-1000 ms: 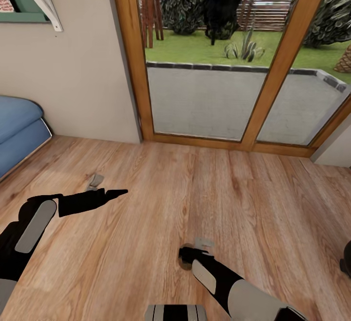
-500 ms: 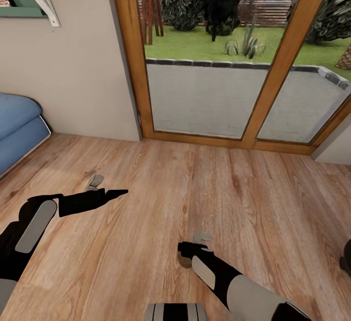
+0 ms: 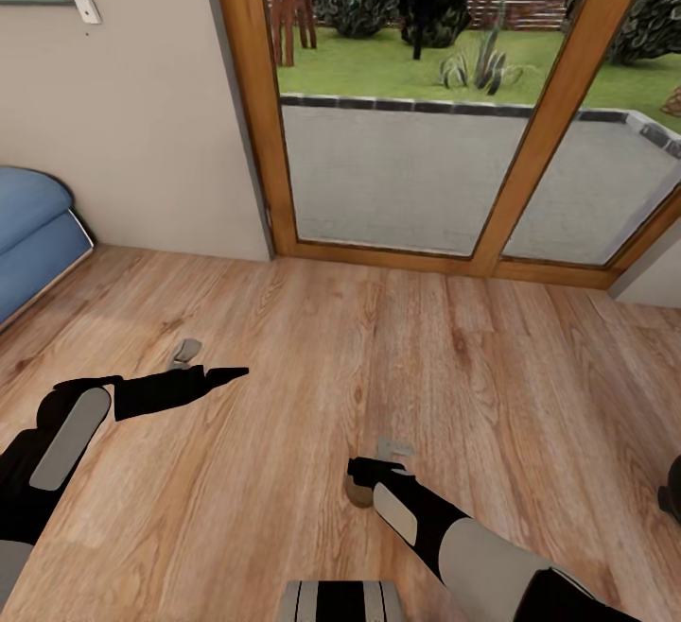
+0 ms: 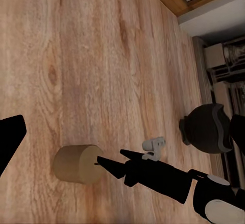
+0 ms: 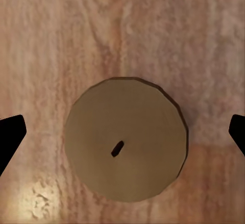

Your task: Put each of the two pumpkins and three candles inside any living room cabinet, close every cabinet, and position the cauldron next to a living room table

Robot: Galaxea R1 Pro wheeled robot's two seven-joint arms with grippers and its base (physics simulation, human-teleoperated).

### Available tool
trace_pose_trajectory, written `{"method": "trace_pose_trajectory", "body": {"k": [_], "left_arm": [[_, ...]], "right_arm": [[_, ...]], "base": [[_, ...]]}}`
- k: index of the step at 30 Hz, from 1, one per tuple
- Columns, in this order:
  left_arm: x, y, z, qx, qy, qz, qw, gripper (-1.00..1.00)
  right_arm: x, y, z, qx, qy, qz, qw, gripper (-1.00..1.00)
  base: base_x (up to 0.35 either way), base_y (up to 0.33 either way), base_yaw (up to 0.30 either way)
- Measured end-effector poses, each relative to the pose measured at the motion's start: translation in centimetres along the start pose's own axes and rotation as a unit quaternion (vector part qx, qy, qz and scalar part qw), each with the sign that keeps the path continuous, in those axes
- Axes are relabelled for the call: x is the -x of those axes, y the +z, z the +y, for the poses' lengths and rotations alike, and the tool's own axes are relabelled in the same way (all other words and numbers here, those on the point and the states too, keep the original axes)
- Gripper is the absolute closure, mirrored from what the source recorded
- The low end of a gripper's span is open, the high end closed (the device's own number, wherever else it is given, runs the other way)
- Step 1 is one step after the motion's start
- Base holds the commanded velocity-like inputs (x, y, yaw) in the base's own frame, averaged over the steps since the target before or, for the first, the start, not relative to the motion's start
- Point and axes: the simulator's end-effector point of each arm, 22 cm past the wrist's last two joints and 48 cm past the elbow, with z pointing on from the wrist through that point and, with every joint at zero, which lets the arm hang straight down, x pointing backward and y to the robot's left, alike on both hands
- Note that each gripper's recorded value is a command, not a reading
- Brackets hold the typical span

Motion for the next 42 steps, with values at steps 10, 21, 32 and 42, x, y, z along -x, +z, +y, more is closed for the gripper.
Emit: {"method": "trace_pose_trajectory", "body": {"k": [10,21,32,42], "left_arm": [[-1.2,1.1,1.9,0.006,-0.015,0.013,0.9998,-1.00],[-1.5,1.3,2.2,0.007,-0.018,0.015,0.9997,-1.00],[-1.5,1.3,2.2,0.007,-0.019,0.014,0.9997,-1.00],[-1.5,1.3,2.3,0.007,-0.019,0.015,0.9997,-1.00]], "right_arm": [[-2.0,1.3,-0.4,-0.003,0.001,0.020,0.9998,-1.00],[-2.4,1.6,-0.4,-0.003,0.000,0.023,0.9997,-1.00],[-2.4,1.6,-0.4,-0.003,0.000,0.022,0.9997,-1.00],[-2.3,1.6,-0.4,-0.003,0.000,0.021,0.9998,-1.00]], "base": [[0.000,0.000,0.000],[0.001,0.002,0.000],[0.041,0.024,0.000],[0.077,0.013,0.000]]}}
